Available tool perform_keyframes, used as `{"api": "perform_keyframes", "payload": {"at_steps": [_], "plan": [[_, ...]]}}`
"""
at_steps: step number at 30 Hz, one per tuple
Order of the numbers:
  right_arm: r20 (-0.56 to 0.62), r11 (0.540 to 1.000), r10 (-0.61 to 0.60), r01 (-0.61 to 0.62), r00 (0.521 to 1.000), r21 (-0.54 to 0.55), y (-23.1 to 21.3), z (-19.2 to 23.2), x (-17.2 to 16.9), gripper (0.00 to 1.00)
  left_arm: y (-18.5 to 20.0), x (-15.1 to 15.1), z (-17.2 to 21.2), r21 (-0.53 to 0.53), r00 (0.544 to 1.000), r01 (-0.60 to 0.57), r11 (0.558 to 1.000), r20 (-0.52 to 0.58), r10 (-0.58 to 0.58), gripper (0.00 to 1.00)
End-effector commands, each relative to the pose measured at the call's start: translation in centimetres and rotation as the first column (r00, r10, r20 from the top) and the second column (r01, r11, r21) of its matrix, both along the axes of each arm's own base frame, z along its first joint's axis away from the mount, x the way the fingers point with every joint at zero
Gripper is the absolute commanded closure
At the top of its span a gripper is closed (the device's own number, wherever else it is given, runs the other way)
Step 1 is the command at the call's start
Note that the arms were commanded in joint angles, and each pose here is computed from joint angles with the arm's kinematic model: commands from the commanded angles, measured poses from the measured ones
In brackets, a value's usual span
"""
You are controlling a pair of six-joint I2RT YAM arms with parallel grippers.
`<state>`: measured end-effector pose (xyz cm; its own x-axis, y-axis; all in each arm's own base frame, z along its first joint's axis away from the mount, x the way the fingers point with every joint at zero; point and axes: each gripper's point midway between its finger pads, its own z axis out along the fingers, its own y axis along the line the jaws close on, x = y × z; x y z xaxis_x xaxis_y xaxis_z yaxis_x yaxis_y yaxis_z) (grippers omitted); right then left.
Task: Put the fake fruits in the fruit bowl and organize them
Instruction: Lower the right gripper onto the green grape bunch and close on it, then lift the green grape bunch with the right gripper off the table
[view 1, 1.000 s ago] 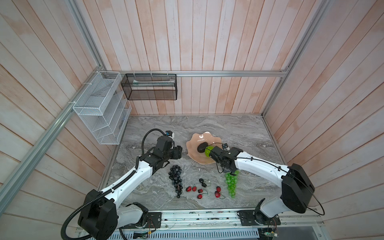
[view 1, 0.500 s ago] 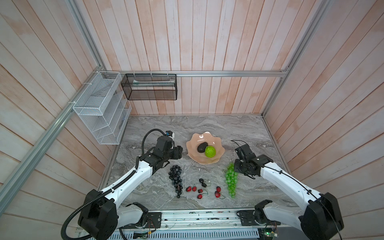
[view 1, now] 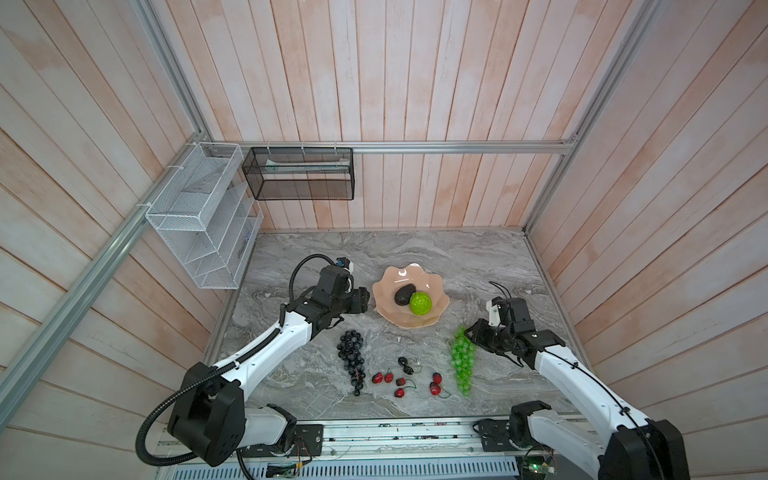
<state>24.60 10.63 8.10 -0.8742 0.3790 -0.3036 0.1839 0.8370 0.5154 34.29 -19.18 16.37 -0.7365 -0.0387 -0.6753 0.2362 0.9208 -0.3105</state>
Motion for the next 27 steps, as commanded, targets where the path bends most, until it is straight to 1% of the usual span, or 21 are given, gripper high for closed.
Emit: {"api": "perform_keyframes", "payload": {"at_steps": [1,5,7,10,13,15,18,20,23,25,26,27], "plan": [[0.015,0.997,0.075,-0.075,0.997,0.015,0.8,0.2,0.7,0.7,-0.4,0.6,1.1,-0.028,1.0,-0.007,1.0,0.004,0.007,0.28],[-0.001,0.995,0.097,-0.097,0.995,-0.016,0.5,-0.4,1.3,0.72,-0.3,0.7,1.2,-0.026,1.0,-0.012,1.0,0.001,0.012,0.28],[-0.029,0.992,0.119,-0.12,0.992,-0.036,0.4,-1.0,1.2,0.73,-0.3,0.6,1.2,-0.024,1.0,-0.013,1.0,-0.004,0.013,0.28],[-0.075,0.99,0.139,-0.141,0.987,-0.022,0.8,-1.7,0.9,0.73,-0.3,0.7,1.3,-0.024,1.0,-0.018,1.0,-0.003,0.017,0.28],[-0.109,0.989,0.135,-0.14,0.985,-0.037,0.7,-2.2,0.4,0.73,-0.3,0.7,1.3,-0.026,1.0,-0.019,0.999,-0.003,0.019,0.28],[-0.123,0.99,0.118,-0.127,0.985,-0.066,0.5,-2.2,0.0,0.72,-0.3,0.8,1.3,-0.027,1.0,-0.019,0.999,-0.002,0.018,0.28],[-0.126,0.988,0.08,-0.095,0.989,-0.12,-0.4,-2.1,-0.5,0.69,-0.4,0.8,1.2,-0.03,1.0,-0.017,0.999,-0.001,0.017,0.28],[-0.125,0.987,0.065,-0.082,0.99,-0.136,-0.7,-1.9,-0.7,0.64,-0.5,0.9,1.1,-0.032,1.0,-0.012,0.999,-0.003,0.012,0.28],[-0.119,0.984,0.053,-0.072,0.991,-0.166,-1.0,-1.3,-0.9,0.62,-0.6,0.9,1.0,-0.03,1.0,-0.004,1.0,-0.003,0.003,0.28],[-0.098,0.982,0.037,-0.054,0.994,-0.183,-1.4,-0.4,-0.6,0.54,-0.6,0.9,1.1,-0.029,1.0,-0.002,1.0,0.0,0.002,0.28],[-0.081,0.981,0.026,-0.041,0.996,-0.188,-1.5,0.0,-0.4,0.49,-0.6,0.9,1.1,-0.028,1.0,-0.001,1.0,0.002,0.001,0.28],[-0.07,0.981,0.014,-0.027,0.997,-0.193,-1.7,0.3,-0.3,0.42,-0.6,0.9,1.0,-0.029,1.0,0.0,1.0,0.003,0.0,0.28]]}}
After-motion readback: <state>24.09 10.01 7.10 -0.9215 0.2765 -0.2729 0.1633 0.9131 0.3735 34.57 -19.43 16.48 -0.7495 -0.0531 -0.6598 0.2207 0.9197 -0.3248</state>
